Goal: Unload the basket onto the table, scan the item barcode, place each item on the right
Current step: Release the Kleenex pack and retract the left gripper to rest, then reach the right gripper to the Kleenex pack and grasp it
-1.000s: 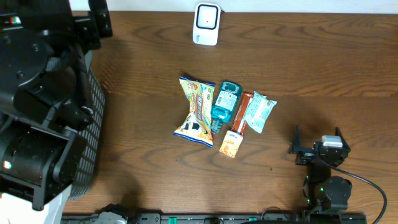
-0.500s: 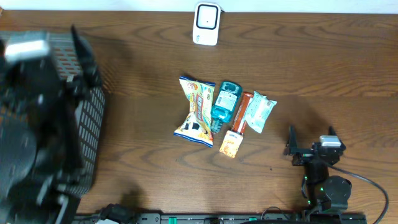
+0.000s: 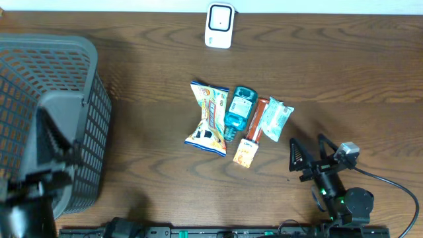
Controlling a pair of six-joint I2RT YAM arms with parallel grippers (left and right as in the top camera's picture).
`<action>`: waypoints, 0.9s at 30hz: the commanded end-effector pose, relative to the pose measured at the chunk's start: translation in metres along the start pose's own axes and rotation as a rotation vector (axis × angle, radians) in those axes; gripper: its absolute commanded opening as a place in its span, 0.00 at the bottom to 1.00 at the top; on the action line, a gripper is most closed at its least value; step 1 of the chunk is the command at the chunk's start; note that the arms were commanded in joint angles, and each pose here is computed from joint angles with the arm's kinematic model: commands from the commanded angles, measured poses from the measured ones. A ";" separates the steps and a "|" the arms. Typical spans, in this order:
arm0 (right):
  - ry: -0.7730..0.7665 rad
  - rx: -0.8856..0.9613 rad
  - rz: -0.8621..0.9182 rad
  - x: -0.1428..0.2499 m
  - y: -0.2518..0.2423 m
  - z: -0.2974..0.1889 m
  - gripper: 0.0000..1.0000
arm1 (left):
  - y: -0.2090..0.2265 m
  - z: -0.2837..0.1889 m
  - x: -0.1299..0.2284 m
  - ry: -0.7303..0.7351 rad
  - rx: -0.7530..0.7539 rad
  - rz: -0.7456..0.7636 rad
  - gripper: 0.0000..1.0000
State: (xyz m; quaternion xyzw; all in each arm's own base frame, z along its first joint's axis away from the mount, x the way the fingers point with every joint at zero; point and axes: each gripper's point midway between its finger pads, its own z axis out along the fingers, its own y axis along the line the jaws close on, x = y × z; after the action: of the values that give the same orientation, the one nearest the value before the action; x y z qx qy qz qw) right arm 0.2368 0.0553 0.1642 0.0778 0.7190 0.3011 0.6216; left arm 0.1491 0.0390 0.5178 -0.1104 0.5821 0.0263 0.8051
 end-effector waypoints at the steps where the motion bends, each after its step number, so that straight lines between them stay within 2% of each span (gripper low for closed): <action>1: 0.094 -0.141 0.056 0.016 0.025 -0.002 0.99 | -0.014 -0.021 0.002 -0.020 0.131 -0.049 0.98; 6: 0.172 -0.267 -0.017 0.030 0.045 -0.008 0.99 | -0.016 -0.057 0.004 -0.077 0.207 -0.138 0.98; 11: 0.203 -0.257 0.000 0.034 0.043 -0.007 0.99 | -0.020 -0.080 0.013 -0.092 0.225 -0.100 0.98; 14: 0.242 -0.254 -0.030 0.037 0.044 -0.006 0.99 | -0.024 -0.089 0.018 -0.074 0.263 -0.139 0.98; 21: 0.440 -0.185 -0.106 0.034 0.043 0.000 0.99 | -0.019 -0.120 0.008 -0.155 0.296 -0.158 0.98; 27: 0.623 -0.158 -0.201 0.017 0.050 0.015 0.99 | -0.018 -0.122 0.008 -0.157 0.289 -0.157 0.98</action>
State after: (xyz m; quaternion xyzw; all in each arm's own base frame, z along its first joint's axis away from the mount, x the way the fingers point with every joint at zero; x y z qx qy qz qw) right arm 0.2247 0.1035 0.1569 -0.0581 0.8505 0.3379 0.3987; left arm 0.0400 -0.0016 0.4781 -0.0403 0.5018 -0.1044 0.8577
